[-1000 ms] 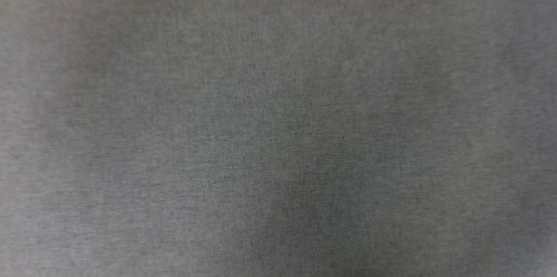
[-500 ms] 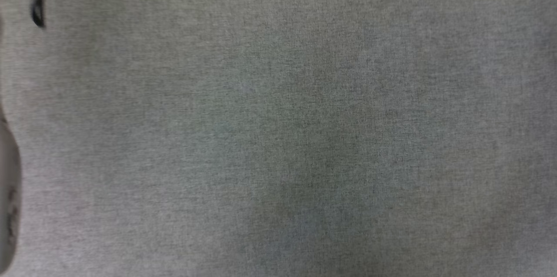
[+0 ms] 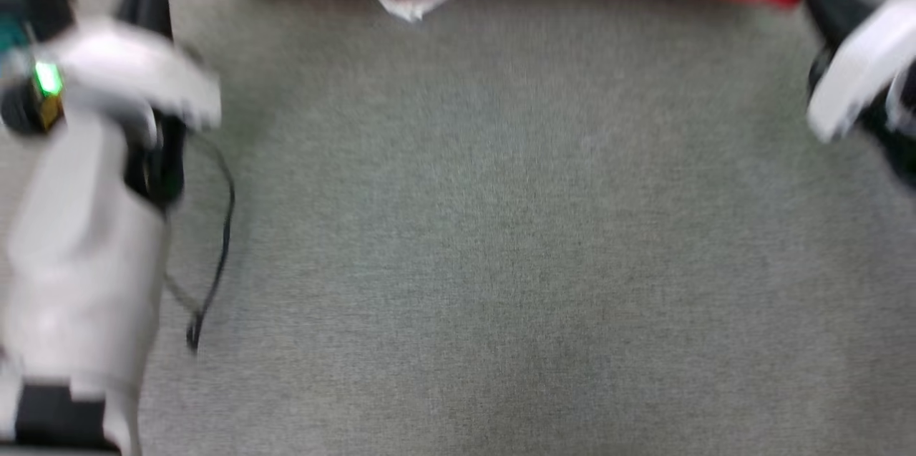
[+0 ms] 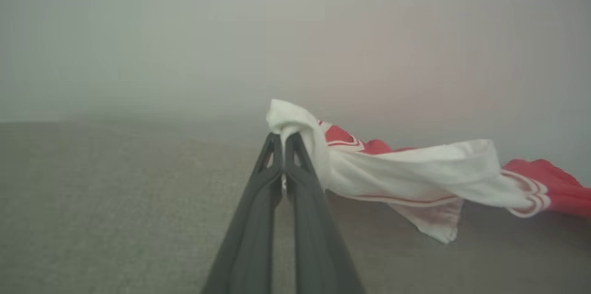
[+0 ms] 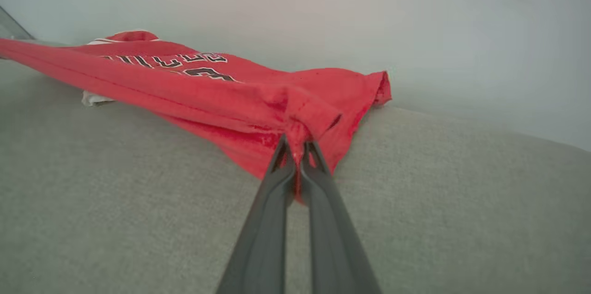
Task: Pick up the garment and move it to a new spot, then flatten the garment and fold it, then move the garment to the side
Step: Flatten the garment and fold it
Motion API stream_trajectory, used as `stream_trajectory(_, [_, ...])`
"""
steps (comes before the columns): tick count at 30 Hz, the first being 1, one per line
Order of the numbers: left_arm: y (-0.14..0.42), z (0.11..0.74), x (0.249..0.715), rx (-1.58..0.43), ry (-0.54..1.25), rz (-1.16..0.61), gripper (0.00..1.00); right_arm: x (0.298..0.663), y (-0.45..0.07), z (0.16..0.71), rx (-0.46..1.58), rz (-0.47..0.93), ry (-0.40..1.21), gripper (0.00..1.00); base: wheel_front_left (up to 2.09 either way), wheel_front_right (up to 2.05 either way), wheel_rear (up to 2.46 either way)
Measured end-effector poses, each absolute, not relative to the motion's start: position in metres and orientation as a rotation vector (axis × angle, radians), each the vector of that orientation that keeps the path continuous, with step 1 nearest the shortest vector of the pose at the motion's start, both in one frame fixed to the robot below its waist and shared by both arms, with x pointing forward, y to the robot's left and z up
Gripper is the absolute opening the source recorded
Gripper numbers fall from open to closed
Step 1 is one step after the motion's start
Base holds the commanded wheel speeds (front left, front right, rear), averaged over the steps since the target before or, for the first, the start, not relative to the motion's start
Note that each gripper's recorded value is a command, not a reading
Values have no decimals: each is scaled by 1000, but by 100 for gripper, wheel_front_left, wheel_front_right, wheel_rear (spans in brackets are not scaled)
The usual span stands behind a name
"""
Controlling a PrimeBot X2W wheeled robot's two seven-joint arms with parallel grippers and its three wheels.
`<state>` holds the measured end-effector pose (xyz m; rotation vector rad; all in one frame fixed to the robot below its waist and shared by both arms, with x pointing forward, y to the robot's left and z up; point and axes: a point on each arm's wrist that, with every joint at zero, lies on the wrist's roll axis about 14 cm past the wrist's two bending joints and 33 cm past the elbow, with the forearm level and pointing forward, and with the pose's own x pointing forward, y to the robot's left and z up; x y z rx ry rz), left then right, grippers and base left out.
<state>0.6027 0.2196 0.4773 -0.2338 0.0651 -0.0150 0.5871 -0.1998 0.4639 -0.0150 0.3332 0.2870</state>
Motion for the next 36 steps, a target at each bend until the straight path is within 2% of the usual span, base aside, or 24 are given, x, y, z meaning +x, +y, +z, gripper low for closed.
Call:
stream_trajectory(8, [235, 444, 486, -235, 189, 30, 0, 489, -204, 446, 21, 308, 410, 0, 0, 0, 0])
stream_trajectory(17, [250, 444, 369, -278, 269, 123, 0, 391, -210, 433, 93, 299, 462, 0, 0, 0, 0])
stream_trajectory(23, [244, 455, 307, -324, 318, 153, 0, 335, -211, 422, 155, 273, 514, 0, 0, 0, 0])
stream_trajectory(29, [239, 456, 272, -355, 397, 167, 0, 299, -210, 416, 182, 245, 586, 0, 0, 0, 0])
stream_trajectory(36, [224, 481, 299, -357, 343, 93, 0, 301, -205, 430, 180, 217, 622, 0, 0, 0, 0])
